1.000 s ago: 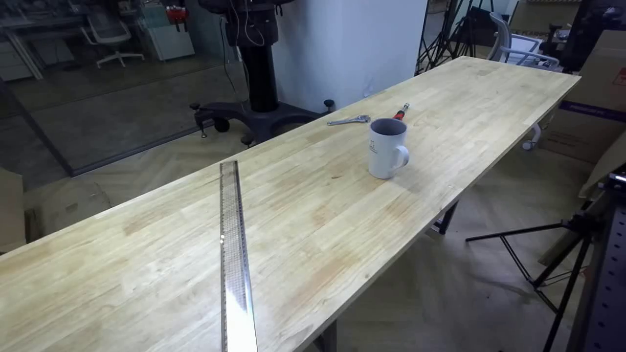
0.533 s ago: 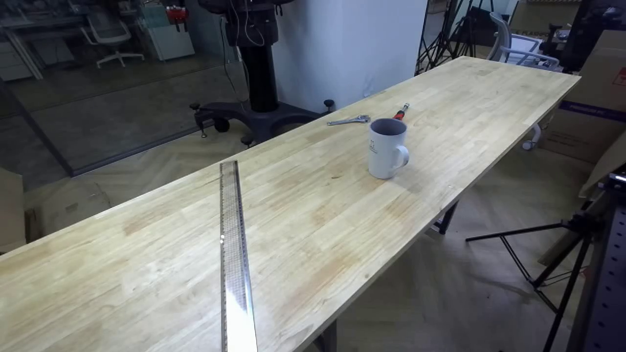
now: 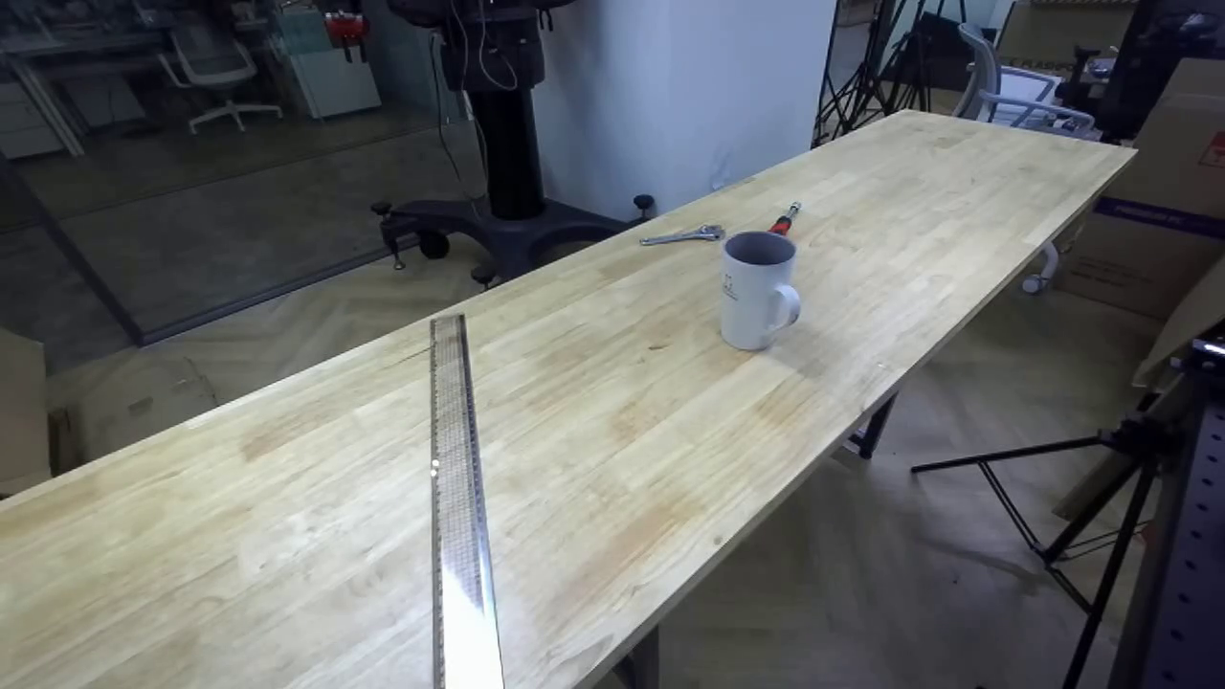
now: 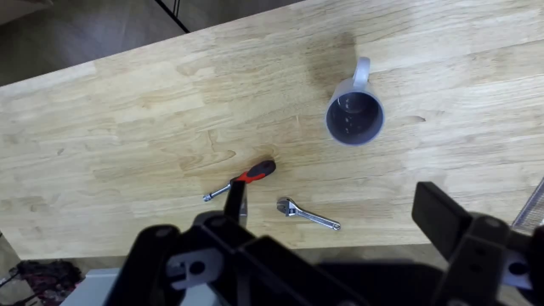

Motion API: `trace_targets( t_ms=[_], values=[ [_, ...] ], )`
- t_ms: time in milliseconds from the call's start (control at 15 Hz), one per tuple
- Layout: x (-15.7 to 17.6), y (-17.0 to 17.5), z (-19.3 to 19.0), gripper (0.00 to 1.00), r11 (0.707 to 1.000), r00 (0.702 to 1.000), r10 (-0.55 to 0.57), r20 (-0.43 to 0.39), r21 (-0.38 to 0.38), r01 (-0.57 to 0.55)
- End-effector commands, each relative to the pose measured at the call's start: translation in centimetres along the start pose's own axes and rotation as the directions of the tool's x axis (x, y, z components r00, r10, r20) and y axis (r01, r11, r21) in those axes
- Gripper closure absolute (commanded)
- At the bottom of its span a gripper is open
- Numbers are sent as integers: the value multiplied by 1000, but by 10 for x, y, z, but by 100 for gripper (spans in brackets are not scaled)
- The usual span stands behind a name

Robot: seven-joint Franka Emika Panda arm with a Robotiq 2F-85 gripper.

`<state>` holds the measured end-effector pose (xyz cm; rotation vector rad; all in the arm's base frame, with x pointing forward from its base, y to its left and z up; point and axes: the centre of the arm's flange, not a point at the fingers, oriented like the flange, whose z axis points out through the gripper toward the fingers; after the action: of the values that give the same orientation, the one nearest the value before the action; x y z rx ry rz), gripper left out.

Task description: Move the cup backwards to the center of the table

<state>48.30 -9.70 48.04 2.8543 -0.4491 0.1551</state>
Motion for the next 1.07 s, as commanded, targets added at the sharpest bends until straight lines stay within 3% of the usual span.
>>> trace_targets(
  t_ms=[0,200,667,800,1000],
  values=[
    [13,3,32,0,996,998,46,48,73,-49],
    [17,-1,59,0,982,994,45,102,178,-63],
    [12,-2,65,0,987,993,38,114,150,-55],
    [16,-3,68,0,984,980,-132,149,139,111],
    [20,-4,85,0,946,939,-302,162,175,274]
  ],
)
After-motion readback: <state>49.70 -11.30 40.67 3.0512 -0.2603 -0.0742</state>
